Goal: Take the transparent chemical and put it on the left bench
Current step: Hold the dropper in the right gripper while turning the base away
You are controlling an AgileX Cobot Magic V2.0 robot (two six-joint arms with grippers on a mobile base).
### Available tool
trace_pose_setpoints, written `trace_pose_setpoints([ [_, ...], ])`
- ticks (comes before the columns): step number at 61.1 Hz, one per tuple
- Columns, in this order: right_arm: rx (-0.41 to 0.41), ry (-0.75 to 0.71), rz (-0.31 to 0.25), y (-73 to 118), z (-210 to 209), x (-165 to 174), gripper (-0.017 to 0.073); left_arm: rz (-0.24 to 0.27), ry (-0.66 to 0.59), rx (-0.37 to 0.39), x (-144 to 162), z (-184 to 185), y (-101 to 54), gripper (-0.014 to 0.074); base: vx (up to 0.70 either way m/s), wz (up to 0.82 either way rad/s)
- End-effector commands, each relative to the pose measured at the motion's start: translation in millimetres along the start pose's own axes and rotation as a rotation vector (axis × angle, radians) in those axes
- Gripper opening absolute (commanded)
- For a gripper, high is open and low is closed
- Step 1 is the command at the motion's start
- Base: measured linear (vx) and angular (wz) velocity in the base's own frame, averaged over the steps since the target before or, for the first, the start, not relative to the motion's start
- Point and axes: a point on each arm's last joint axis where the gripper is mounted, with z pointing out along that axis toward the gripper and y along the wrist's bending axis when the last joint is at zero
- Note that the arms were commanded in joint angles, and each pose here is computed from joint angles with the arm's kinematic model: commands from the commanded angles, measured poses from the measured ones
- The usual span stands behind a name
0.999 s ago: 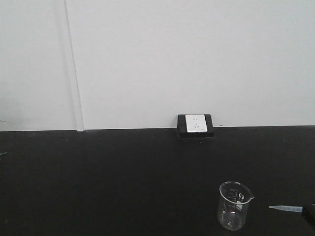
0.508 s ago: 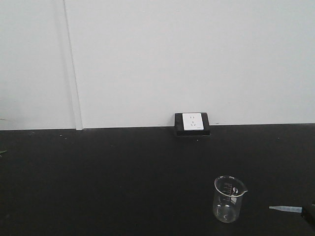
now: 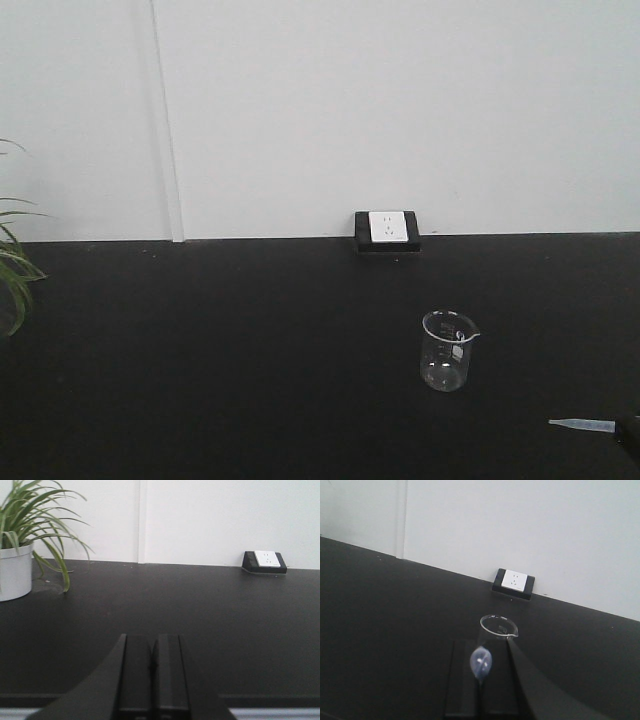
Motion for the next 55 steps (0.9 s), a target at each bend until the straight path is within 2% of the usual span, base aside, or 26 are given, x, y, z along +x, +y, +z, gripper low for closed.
trace_pose_setpoints([
  [1,-0.014,-0.066,0.010,-0.7,0.0,-13.5,-0.0004,-0.009,-0.081,-0.002,-2.8,-1.3,0.1,-0.0003,-0.32,0.11],
  [28,-0.014,-0.065,0.009,-0.7,0.0,-13.4,-0.0004,-0.009,-0.081,-0.002,-2.8,-1.3,0.1,-0.0003,-0.32,0.17],
  [55,-0.016,-0.067,0.009,-0.5,0.0,-13.6,-0.0004,-0.009,-0.081,-0.002,-2.8,-1.3,0.1,-0.0003,-0.28,0.35],
])
